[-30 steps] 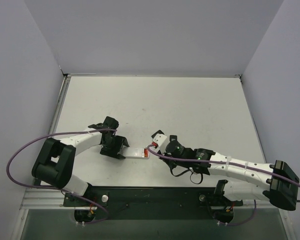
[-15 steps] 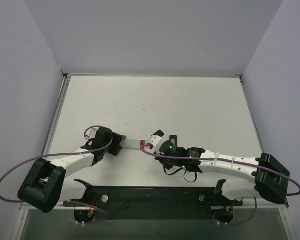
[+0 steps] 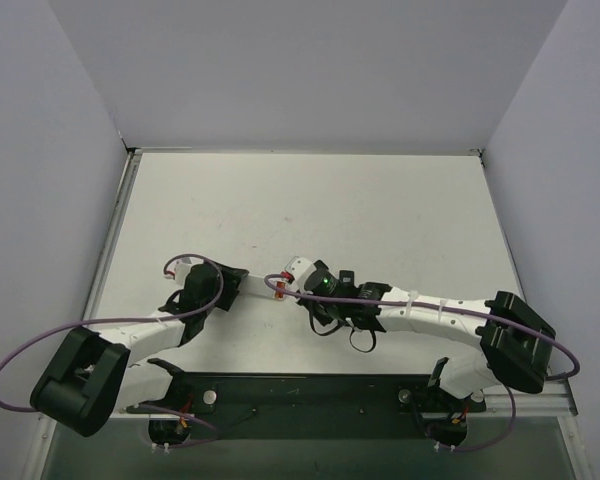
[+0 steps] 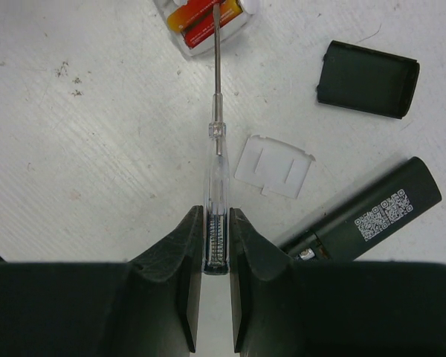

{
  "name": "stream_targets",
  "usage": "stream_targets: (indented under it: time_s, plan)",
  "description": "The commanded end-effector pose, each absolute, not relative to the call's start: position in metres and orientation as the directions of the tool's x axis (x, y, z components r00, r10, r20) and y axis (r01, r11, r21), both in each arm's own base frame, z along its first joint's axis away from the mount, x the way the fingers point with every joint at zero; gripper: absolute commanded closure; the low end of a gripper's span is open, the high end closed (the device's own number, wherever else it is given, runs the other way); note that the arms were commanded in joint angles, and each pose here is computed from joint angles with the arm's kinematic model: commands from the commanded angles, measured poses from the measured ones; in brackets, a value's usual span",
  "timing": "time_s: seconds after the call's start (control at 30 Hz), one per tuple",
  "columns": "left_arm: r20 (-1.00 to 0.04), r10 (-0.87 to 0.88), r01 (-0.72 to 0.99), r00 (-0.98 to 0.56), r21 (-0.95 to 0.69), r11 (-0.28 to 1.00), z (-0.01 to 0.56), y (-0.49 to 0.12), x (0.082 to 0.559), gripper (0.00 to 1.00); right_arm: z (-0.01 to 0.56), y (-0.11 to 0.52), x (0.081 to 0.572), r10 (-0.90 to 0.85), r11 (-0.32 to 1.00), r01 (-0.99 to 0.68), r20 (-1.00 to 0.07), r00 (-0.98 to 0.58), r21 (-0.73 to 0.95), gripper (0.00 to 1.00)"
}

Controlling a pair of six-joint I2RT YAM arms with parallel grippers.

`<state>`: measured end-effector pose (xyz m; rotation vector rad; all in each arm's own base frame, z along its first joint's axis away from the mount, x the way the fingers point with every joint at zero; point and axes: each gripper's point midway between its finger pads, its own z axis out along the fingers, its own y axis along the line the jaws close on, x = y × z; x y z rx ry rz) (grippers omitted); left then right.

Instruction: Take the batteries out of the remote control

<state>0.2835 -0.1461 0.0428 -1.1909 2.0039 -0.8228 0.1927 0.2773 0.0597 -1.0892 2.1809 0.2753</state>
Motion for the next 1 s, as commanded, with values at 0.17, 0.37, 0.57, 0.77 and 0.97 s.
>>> stream_targets:
  time_s: [0.17, 0.37, 0.57, 0.77, 0.97]
  plan:
    - [-0.254, -0.900, -0.420, -0.355, -0.817, 0.396, 0.058, -0.148, 0.290, 1.00, 0.071, 0.284, 0.219, -0.633, 0.677, -0.712, -0.641, -0.434, -0.187, 1.00]
    - [-0.301, -0.882, -0.356, -0.363, -0.830, 0.430, 0.069, -0.152, 0.291, 1.00, 0.074, 0.293, 0.221, -0.639, 0.668, -0.720, -0.643, -0.422, -0.191, 1.00]
    - [-0.368, -0.863, -0.294, -0.347, -0.831, 0.472, 0.085, -0.153, 0.290, 1.00, 0.083, 0.303, 0.220, -0.628, 0.658, -0.734, -0.660, -0.412, -0.168, 1.00]
    - [-0.418, -0.844, -0.278, -0.335, -0.812, 0.513, 0.089, -0.151, 0.288, 1.00, 0.085, 0.308, 0.208, -0.569, 0.638, -0.765, -0.720, -0.397, -0.083, 1.00]
    - [-0.442, -0.839, -0.277, -0.319, -0.803, 0.528, 0.094, -0.147, 0.288, 1.00, 0.084, 0.297, 0.204, -0.532, 0.658, -0.751, -0.742, -0.408, -0.058, 1.00]
